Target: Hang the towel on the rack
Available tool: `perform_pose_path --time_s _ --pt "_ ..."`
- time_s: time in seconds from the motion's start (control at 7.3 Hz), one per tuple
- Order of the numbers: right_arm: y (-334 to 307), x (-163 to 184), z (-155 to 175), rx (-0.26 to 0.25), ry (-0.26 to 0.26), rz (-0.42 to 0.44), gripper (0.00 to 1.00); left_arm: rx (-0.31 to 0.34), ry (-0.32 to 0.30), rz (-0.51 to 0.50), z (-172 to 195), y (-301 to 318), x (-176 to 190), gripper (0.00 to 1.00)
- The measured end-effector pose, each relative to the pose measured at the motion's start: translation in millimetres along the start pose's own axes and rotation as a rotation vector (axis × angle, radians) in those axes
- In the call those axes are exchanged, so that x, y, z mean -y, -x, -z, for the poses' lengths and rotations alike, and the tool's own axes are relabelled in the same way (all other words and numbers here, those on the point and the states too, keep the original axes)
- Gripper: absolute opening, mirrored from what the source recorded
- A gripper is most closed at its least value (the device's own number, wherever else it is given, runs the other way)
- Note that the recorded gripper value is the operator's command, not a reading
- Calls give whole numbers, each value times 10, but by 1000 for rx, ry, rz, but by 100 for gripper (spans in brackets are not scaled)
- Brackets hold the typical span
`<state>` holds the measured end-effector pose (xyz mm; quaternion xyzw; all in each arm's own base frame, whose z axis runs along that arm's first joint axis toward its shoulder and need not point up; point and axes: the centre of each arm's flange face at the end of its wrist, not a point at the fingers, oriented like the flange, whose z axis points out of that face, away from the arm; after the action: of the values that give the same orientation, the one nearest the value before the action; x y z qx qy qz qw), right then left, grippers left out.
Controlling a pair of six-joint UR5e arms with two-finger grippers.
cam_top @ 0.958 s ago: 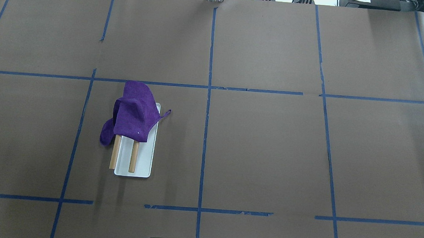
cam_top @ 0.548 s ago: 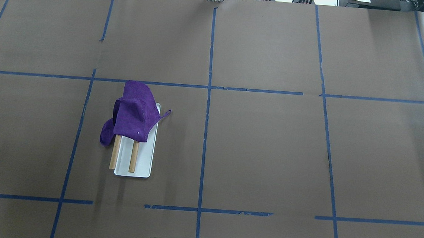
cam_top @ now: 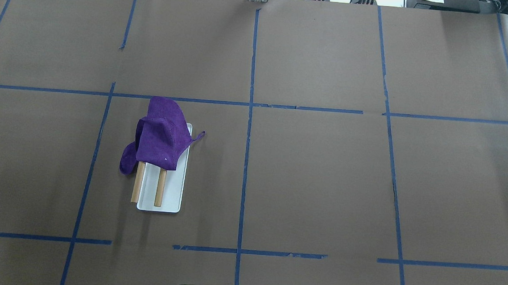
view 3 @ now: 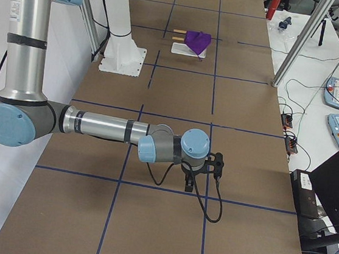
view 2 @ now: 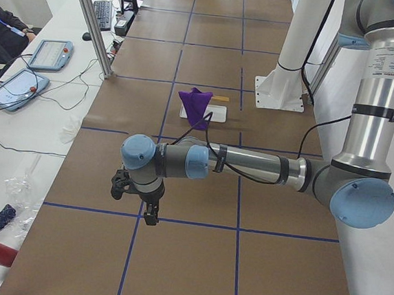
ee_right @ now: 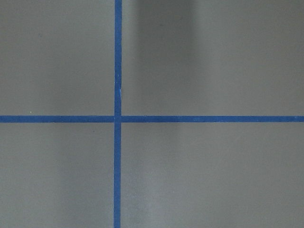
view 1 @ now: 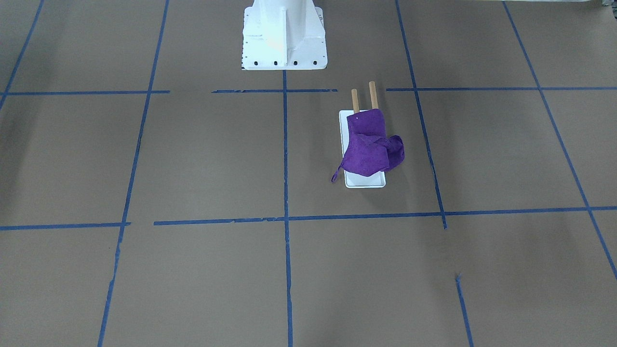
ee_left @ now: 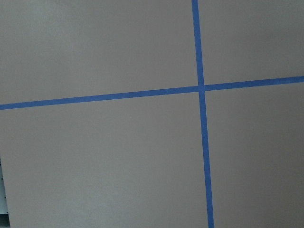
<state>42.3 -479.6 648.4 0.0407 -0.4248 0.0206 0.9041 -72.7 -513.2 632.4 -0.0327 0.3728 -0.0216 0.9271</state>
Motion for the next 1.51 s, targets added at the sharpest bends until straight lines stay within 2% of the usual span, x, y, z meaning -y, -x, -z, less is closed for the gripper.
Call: perform_pose_path --time_s 1.51 --pt "-61 -53 -40 -16 5 -2 100 -2 -9 4 25 -48 12 100"
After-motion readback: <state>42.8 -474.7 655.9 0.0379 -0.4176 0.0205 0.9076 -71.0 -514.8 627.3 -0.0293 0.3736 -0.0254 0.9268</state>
